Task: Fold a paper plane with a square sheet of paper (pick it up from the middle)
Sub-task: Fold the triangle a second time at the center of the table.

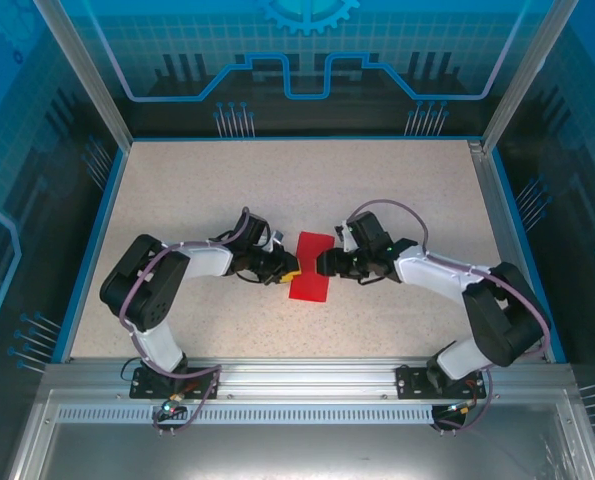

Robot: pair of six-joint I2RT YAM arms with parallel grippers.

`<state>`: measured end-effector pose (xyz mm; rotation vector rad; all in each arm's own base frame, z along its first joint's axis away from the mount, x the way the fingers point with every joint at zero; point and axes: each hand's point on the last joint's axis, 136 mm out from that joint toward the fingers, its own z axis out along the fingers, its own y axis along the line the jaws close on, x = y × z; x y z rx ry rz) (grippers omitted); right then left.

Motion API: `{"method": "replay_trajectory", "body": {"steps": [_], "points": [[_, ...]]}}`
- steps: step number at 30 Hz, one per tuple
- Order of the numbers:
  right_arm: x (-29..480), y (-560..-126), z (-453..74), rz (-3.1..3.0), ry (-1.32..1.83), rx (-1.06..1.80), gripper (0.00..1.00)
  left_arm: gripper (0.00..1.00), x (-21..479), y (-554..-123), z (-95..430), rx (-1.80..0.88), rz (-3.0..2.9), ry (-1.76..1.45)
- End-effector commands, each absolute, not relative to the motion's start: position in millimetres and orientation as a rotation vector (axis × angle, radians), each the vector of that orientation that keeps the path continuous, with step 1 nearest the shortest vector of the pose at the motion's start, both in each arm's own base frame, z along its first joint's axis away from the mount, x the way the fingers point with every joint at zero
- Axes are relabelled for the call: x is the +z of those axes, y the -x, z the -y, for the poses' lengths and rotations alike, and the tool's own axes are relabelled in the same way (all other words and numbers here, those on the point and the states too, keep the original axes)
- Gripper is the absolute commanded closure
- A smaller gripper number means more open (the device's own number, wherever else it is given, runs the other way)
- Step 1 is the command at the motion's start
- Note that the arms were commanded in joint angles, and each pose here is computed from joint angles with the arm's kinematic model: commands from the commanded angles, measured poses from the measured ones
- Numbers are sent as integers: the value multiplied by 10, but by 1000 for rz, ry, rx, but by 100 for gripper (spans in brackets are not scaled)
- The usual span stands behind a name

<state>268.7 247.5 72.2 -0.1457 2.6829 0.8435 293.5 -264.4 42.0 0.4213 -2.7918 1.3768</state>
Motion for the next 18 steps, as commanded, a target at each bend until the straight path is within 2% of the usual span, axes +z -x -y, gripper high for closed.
{"method": "replay_trajectory", "body": {"steps": [1, 8, 18], "points": [[714, -2505, -2489, -2654, 269, 718, 38, 82, 546, -3013, 2746, 1447, 2756, -388], [858, -2311, -2713, -2513, 487, 525, 37, 90, 583, -3020, 2750, 1450, 2744, -401], [904, -2250, -3058, -2384, 664, 296, 36, 91, 615, -3015, 2755, 1453, 2735, -408]]}}
